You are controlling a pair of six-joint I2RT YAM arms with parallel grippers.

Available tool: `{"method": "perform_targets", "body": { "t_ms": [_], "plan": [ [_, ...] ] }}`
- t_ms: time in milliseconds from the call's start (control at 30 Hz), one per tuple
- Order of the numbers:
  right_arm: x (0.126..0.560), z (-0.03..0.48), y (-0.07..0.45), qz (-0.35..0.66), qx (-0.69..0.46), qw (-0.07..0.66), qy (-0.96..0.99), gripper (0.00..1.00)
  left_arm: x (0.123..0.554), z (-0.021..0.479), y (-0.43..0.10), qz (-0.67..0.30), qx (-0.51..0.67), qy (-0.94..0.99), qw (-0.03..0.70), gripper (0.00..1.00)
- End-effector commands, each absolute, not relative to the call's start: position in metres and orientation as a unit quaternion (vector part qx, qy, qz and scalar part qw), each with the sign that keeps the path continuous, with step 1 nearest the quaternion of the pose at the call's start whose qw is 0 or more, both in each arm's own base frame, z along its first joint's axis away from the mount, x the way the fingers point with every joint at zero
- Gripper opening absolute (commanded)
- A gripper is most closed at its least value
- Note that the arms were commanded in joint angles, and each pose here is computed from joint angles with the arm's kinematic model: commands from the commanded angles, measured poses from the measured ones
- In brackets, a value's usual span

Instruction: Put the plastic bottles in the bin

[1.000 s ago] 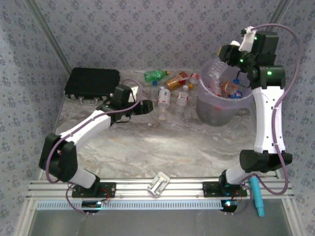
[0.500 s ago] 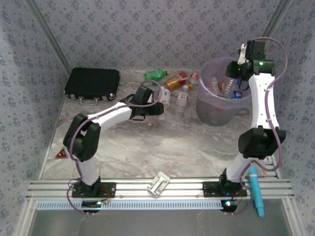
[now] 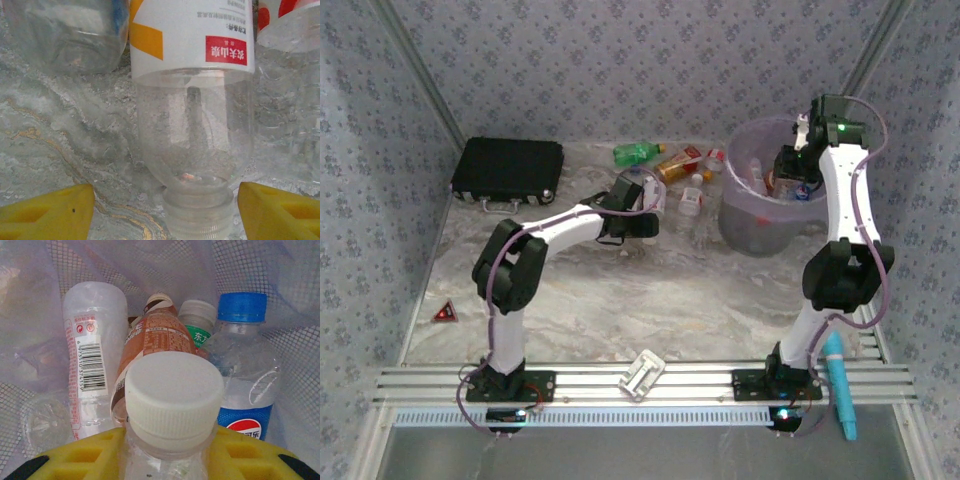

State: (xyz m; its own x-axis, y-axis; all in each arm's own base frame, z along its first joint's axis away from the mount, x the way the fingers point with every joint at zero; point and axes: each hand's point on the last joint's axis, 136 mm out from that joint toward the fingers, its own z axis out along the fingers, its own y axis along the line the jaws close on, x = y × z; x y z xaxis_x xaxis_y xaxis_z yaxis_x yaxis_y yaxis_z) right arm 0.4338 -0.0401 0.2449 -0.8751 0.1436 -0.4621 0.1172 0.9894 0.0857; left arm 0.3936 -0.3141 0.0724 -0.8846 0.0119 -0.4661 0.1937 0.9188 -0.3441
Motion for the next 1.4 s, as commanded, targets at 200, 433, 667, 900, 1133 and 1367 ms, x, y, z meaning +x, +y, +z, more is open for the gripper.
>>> {"method": "perform_targets", "body": {
  "t_ms": [200, 433, 667, 900, 1133, 1367],
  "plan": [
    [0.427, 0.215, -0.032, 0.045, 0.066, 0.182, 0.98, 0.6, 0.403, 0.064, -0.324, -0.189, 0.061, 0.953, 0.23, 0.75],
    [0.423, 0.283, -0.034, 0.037, 0.071, 0.264, 0.961, 0.77, 0.405, 0.052, -0.328, -0.187, 0.058, 0.956, 0.22, 0.72],
    [0.404, 0.351, -0.015, 0.085, 0.061, 0.363, 0.926, 0.78, 0.405, 0.044, -0.329, -0.186, 0.058, 0.957, 0.214, 0.63],
    [0.374, 0.39, 0.019, 0.168, 0.028, 0.425, 0.889, 0.77, 0.399, 0.06, -0.331, -0.199, 0.066, 0.953, 0.221, 0.49],
    [0.344, 0.394, 0.063, 0.235, -0.011, 0.435, 0.869, 0.76, 0.386, 0.091, -0.332, -0.214, 0.083, 0.943, 0.243, 0.42],
    [0.322, 0.374, 0.126, 0.307, -0.052, 0.405, 0.86, 0.76, 0.36, 0.136, -0.329, -0.265, 0.092, 0.916, 0.287, 0.41]
  ]
}}
